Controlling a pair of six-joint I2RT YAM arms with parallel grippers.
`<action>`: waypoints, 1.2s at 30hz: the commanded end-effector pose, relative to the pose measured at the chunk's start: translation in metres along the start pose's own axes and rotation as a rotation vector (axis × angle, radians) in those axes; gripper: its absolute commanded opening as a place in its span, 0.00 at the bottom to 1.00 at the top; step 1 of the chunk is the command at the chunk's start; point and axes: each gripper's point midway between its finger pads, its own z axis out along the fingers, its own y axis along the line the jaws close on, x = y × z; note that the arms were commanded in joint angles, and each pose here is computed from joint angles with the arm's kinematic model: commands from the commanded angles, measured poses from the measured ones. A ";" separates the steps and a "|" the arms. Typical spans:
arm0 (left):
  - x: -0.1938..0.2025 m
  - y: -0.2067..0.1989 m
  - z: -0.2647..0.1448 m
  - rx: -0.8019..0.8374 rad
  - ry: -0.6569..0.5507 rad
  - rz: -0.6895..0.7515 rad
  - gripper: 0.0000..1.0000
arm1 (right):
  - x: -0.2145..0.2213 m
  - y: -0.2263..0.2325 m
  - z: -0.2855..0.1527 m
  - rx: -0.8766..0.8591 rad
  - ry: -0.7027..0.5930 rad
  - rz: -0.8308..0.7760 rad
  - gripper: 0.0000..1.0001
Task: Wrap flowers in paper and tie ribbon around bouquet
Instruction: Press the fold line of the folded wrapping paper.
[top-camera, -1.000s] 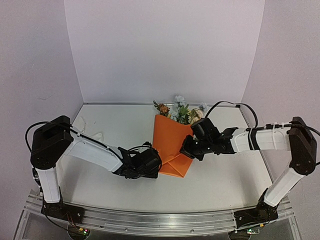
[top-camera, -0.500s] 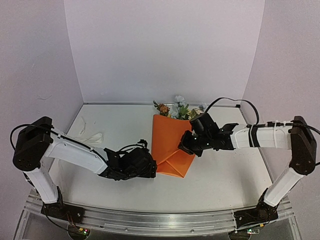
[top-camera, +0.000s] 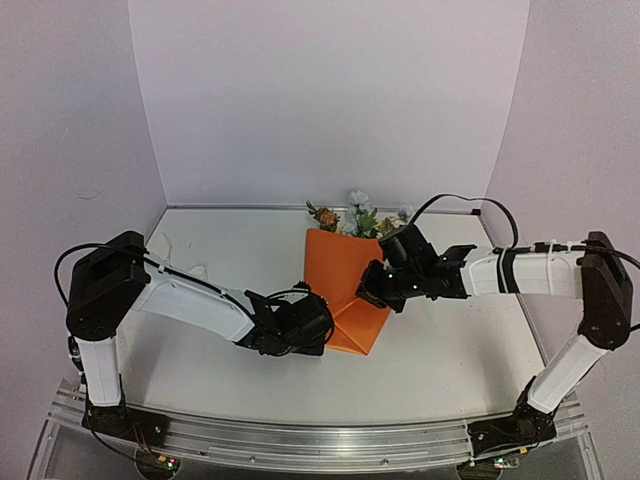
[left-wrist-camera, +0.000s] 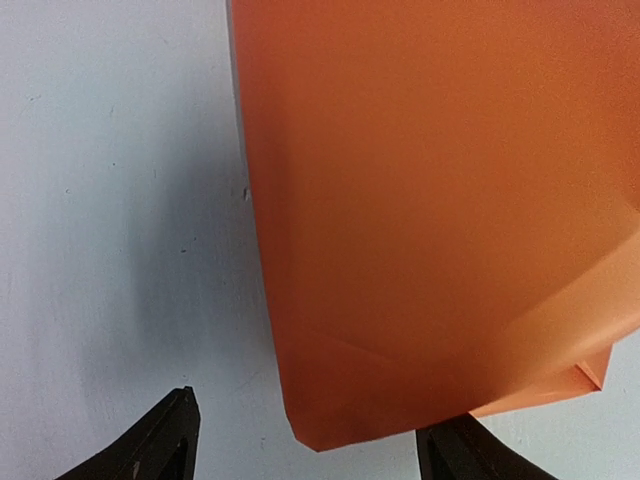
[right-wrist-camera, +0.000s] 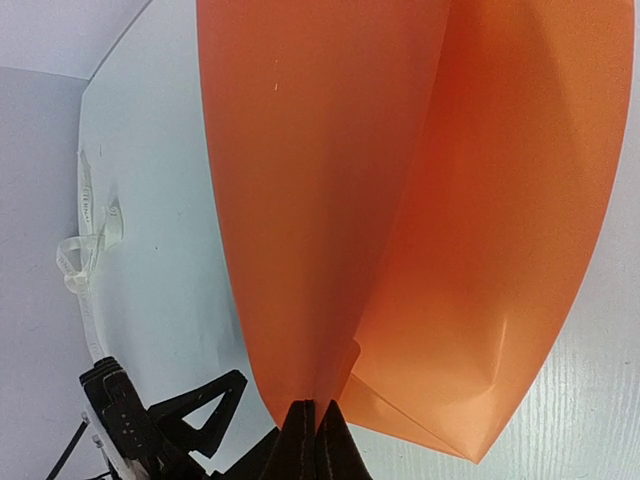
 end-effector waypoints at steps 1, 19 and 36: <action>0.003 0.015 0.003 -0.089 -0.001 0.015 0.71 | -0.002 0.004 -0.003 0.000 -0.011 -0.006 0.00; 0.020 0.029 0.006 -0.080 0.048 -0.008 0.46 | 0.018 -0.048 0.023 0.119 0.009 0.014 0.00; 0.014 0.017 -0.003 0.056 0.085 -0.085 0.42 | 0.053 -0.075 0.039 0.122 0.045 0.005 0.00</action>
